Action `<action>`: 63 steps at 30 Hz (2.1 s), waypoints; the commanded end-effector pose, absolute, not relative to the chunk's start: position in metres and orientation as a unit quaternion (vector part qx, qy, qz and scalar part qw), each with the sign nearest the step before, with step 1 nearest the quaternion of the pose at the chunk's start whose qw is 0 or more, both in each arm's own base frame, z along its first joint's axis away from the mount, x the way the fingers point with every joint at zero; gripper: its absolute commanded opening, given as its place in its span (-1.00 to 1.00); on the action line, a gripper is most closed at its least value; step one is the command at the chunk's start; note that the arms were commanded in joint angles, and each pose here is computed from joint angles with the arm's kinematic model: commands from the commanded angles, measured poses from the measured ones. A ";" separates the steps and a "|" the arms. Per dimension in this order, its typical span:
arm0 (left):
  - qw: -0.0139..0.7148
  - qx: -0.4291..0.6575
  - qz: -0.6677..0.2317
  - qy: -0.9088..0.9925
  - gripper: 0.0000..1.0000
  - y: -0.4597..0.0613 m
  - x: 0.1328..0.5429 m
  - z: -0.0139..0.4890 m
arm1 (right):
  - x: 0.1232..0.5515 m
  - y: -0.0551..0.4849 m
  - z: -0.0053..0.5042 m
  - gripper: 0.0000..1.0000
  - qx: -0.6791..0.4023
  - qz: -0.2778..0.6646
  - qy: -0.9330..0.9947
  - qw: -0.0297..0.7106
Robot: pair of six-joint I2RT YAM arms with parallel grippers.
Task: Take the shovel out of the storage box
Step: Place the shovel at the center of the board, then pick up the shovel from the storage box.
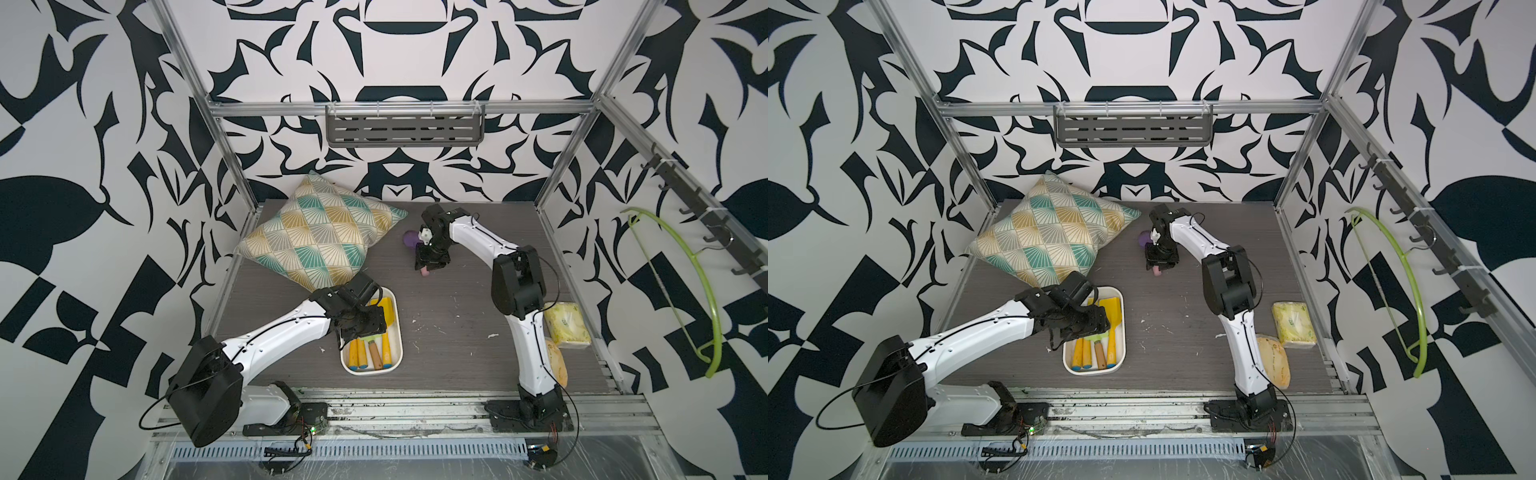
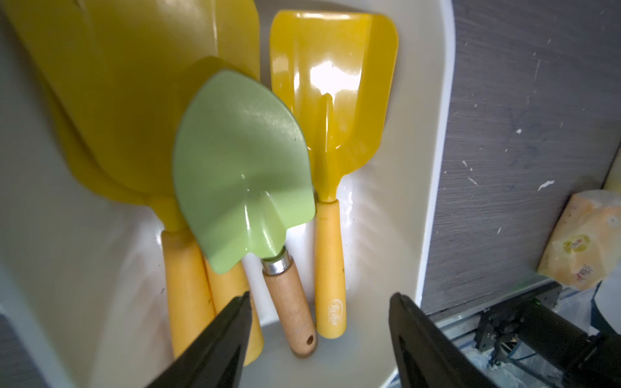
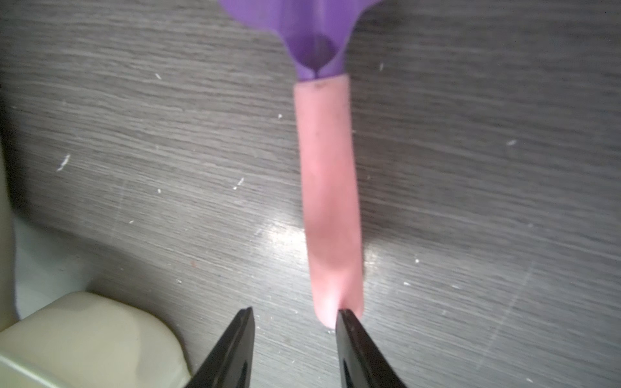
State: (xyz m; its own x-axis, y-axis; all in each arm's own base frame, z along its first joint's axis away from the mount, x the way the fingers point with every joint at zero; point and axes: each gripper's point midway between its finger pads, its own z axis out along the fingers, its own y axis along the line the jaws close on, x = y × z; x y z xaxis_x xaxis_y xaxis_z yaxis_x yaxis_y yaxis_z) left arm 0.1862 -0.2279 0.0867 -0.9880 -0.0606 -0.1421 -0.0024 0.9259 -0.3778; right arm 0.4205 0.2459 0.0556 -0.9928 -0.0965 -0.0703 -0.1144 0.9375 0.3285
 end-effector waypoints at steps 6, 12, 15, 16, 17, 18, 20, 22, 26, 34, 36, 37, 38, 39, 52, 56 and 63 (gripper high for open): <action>0.048 -0.014 -0.144 0.988 0.35 -0.220 0.171 0.063 | 0.420 0.255 0.084 -0.22 -0.048 0.218 0.973 0.055; 0.040 -0.009 -0.125 0.991 0.09 -0.223 0.172 0.054 | 0.411 0.250 0.106 -0.25 -0.055 0.232 0.968 0.075; 0.033 -0.001 -0.108 0.994 0.02 -0.225 0.170 0.045 | 0.403 0.245 0.111 -0.26 -0.059 0.230 0.968 0.076; 0.029 -0.002 -0.099 0.995 0.02 -0.224 0.169 0.042 | 0.401 0.244 0.113 -0.27 -0.061 0.230 0.968 0.078; 0.025 -0.002 -0.089 0.996 0.01 -0.222 0.167 0.039 | 0.397 0.243 0.114 -0.27 -0.062 0.229 0.968 0.078; 0.024 0.002 -0.076 0.997 -0.02 -0.219 0.165 0.038 | 0.394 0.241 0.116 -0.27 -0.062 0.228 0.969 0.078; 0.023 0.005 -0.060 0.998 -0.02 -0.217 0.164 0.035 | 0.389 0.238 0.117 -0.27 -0.063 0.227 0.969 0.078; 0.024 0.007 -0.053 0.998 -0.03 -0.216 0.164 0.033 | 0.386 0.237 0.119 -0.28 -0.065 0.228 0.968 0.079; 0.025 0.020 -0.030 0.999 -0.13 -0.215 0.168 0.024 | 0.381 0.237 0.119 -0.29 -0.066 0.232 0.967 0.077; 0.012 0.032 -0.004 0.999 -0.35 -0.213 0.165 0.009 | 0.368 0.230 0.124 -0.31 -0.069 0.230 0.968 0.077; 0.016 0.036 -0.004 0.999 -0.51 -0.211 0.165 0.011 | 0.366 0.229 0.131 -0.31 -0.071 0.231 0.966 0.086; 0.020 0.039 -0.006 0.999 -0.62 -0.212 0.166 0.013 | 0.365 0.228 0.135 -0.31 -0.072 0.232 0.966 0.091; 0.024 0.041 -0.011 0.999 -0.64 -0.213 0.168 0.016 | 0.365 0.227 0.139 -0.31 -0.073 0.232 0.965 0.098; 0.028 0.045 -0.015 0.998 -0.66 -0.215 0.170 0.019 | 0.364 0.227 0.143 -0.32 -0.074 0.233 0.964 0.105; 0.098 0.053 -0.055 0.992 -1.00 -0.229 0.203 0.080 | 0.365 0.215 0.185 -0.33 -0.076 0.272 0.944 0.169; 0.138 0.044 -0.089 0.985 -1.00 -0.227 0.218 0.112 | 0.363 0.205 0.197 -0.33 -0.072 0.299 0.930 0.203; 0.197 0.055 -0.147 0.968 -1.00 -0.235 0.250 0.169 | 0.348 0.219 0.208 -0.30 -0.090 0.410 0.885 0.202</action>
